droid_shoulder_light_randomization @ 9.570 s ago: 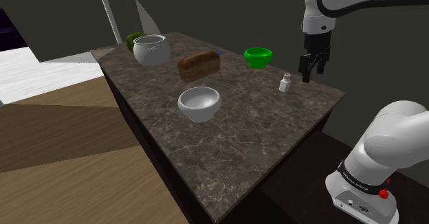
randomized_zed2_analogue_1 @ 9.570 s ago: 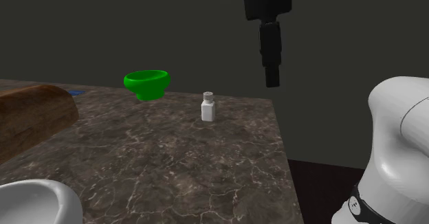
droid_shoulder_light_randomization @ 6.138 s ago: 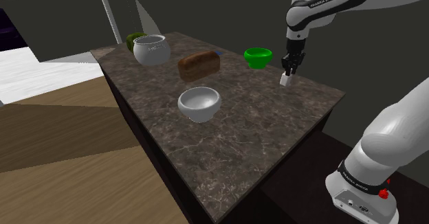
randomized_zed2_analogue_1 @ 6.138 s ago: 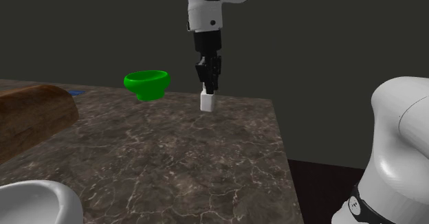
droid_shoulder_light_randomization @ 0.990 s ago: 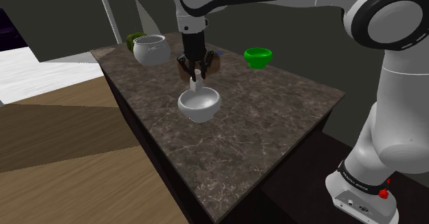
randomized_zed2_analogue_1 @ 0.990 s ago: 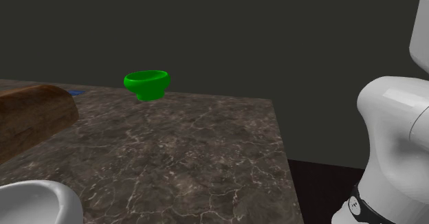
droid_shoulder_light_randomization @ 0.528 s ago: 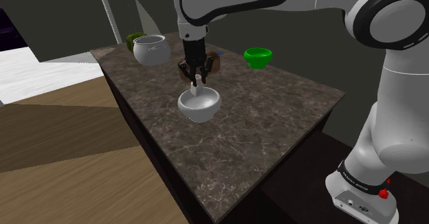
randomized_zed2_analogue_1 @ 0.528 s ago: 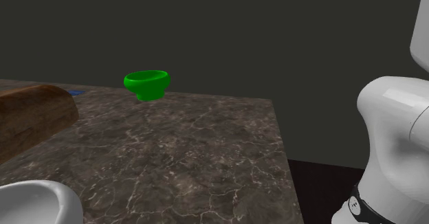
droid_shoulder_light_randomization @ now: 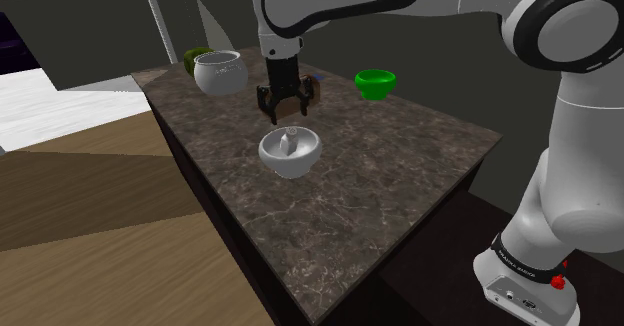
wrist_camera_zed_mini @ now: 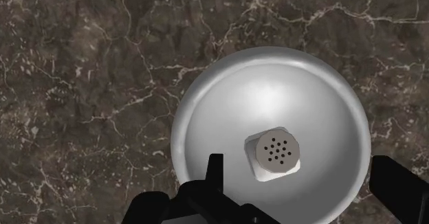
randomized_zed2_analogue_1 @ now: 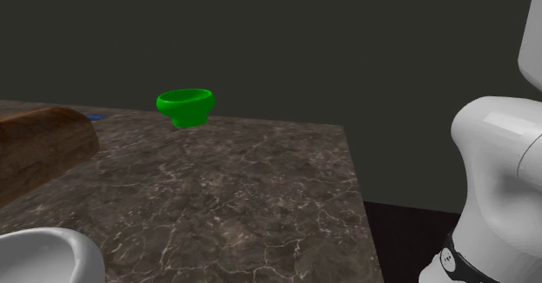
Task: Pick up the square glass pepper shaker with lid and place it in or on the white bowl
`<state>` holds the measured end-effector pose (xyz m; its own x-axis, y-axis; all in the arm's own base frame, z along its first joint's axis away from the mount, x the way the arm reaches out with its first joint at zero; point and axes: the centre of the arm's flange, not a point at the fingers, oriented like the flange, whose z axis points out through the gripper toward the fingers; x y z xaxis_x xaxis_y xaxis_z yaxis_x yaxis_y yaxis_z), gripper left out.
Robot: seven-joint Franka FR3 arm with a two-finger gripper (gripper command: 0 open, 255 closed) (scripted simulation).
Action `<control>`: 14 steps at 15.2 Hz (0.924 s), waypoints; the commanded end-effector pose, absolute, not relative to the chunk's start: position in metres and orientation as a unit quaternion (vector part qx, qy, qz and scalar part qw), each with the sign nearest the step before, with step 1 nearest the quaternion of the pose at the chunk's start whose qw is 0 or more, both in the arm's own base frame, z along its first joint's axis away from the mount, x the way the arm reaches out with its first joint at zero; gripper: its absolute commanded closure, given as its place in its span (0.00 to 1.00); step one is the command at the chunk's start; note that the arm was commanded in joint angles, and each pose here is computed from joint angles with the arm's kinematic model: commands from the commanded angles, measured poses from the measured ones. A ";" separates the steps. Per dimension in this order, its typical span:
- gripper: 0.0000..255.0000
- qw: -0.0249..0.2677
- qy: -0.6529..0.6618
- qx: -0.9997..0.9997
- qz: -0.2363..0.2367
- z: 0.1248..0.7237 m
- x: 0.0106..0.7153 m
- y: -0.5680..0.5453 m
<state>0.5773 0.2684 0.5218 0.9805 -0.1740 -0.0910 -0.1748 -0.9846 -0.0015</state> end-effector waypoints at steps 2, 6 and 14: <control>0.00 0.005 0.088 -0.995 0.045 0.522 0.577 0.268; 0.00 0.005 0.088 -0.995 0.045 0.572 0.582 0.268; 0.00 0.005 0.088 -0.995 0.045 0.572 0.582 0.268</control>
<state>0.5818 0.2676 0.5716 0.9805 -0.1740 -0.0910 -0.1748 -0.9846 -0.0015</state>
